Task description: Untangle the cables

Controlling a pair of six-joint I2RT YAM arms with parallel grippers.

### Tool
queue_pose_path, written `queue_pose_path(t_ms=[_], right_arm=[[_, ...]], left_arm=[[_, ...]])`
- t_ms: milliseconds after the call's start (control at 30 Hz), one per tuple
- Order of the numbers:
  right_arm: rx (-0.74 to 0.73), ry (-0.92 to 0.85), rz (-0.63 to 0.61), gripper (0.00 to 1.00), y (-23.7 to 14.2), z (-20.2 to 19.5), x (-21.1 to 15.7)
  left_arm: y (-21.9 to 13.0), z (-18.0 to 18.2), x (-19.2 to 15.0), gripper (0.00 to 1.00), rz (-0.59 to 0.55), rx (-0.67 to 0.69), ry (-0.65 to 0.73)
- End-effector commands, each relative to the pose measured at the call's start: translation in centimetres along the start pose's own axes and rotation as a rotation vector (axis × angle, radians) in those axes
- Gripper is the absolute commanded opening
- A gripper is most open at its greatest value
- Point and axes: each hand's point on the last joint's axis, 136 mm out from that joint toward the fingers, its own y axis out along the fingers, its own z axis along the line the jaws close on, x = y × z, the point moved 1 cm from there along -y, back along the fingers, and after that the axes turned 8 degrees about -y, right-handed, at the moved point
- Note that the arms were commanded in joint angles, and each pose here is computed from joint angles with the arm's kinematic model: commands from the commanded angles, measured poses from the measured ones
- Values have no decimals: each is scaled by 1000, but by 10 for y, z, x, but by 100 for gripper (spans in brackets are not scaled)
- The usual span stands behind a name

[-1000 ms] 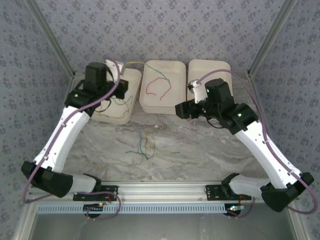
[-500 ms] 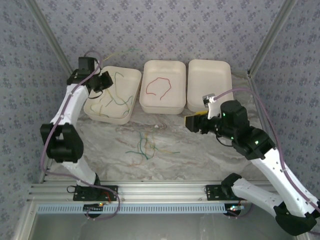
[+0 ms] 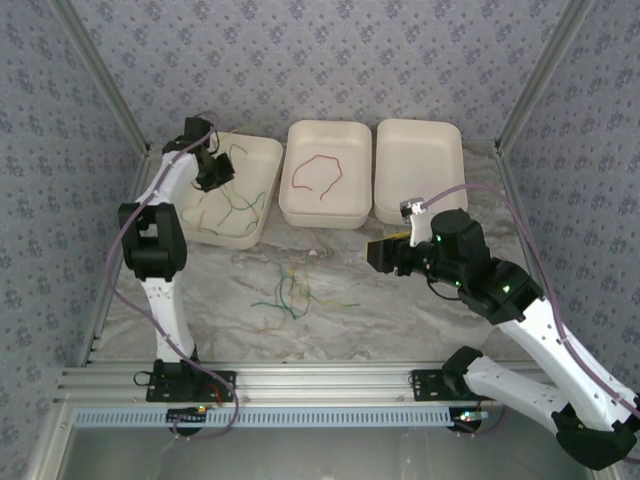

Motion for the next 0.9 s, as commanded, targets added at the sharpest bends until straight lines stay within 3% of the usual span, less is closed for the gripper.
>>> queue_pose_path(t_ms=[0, 333, 767, 800, 867], right_arm=[[-12, 13, -10, 63, 4, -2, 1], [-16, 18, 16, 63, 16, -5, -4], [-23, 18, 9, 62, 14, -5, -3], [-23, 19, 11, 62, 15, -5, -4], [-20, 21, 15, 62, 15, -5, -4]], left_arm=[[2, 8, -5, 0, 26, 94, -1], [-5, 21, -8, 0, 0, 174, 36], [14, 33, -16, 0, 64, 288, 28], [14, 33, -16, 1, 61, 292, 20], [12, 34, -14, 16, 57, 294, 14]])
